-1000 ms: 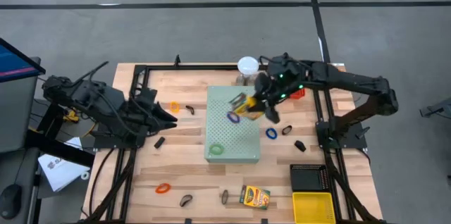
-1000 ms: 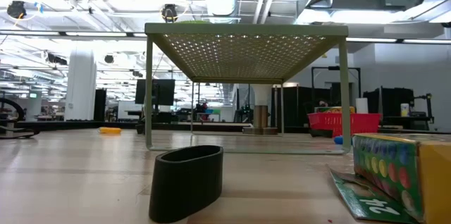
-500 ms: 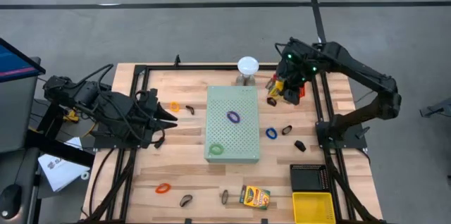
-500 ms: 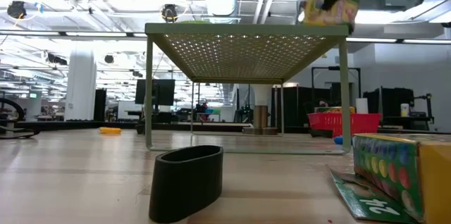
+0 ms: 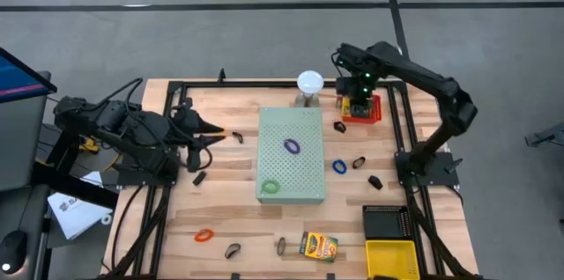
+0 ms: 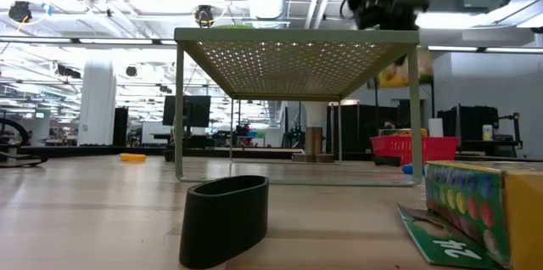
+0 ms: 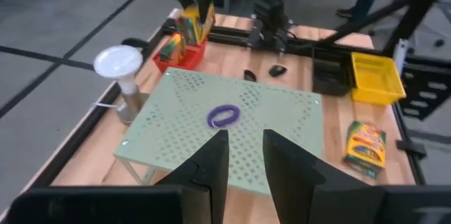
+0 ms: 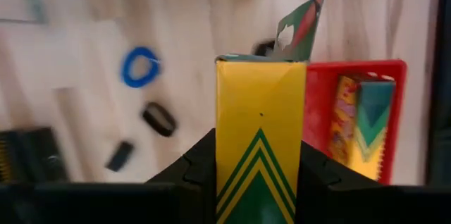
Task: Pick & Place Office Desk Supplies
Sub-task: Put the top yellow crayon box into the red bin
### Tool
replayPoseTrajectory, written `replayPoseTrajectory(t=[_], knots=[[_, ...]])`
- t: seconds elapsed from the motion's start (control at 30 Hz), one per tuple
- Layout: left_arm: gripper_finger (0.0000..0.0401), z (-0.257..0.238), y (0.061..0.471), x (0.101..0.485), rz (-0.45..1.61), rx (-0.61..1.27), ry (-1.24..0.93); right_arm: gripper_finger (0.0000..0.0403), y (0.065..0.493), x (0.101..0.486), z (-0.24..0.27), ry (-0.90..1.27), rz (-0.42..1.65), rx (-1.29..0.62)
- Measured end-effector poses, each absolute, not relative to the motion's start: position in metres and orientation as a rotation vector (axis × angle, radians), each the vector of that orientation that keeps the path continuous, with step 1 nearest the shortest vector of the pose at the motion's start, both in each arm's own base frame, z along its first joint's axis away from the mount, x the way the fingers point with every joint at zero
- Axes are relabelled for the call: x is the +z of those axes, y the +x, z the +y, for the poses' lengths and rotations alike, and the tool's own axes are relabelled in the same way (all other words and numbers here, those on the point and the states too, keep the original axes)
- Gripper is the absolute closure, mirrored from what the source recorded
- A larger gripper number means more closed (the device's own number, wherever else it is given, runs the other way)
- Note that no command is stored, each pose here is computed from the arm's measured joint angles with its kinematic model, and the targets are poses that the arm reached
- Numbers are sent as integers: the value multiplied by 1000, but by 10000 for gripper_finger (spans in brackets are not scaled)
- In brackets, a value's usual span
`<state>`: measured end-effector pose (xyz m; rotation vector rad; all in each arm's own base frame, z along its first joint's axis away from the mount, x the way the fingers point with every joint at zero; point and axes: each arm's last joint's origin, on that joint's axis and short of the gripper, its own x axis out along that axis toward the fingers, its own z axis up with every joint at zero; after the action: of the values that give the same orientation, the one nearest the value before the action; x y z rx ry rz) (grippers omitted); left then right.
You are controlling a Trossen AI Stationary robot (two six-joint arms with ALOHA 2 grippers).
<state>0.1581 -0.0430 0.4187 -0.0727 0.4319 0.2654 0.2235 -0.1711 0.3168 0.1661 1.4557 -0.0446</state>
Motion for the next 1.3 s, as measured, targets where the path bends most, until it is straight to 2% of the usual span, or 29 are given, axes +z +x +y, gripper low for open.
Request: replayPoseTrajectory(t=[0.37, 0.57, 0.93, 1.3], knots=[[317, -48, 182, 374, 423, 286, -87, 294, 184, 280, -214, 210, 1506, -89], [317, -51, 190, 355, 406, 285, -100, 294, 182, 273, -220, 162, 1480, -75], [317, -51, 189, 353, 376, 282, -120, 294, 184, 244, -218, 147, 1493, -35], [317, -46, 177, 362, 320, 279, -174, 294, 185, 223, -222, 98, 1447, -90]])
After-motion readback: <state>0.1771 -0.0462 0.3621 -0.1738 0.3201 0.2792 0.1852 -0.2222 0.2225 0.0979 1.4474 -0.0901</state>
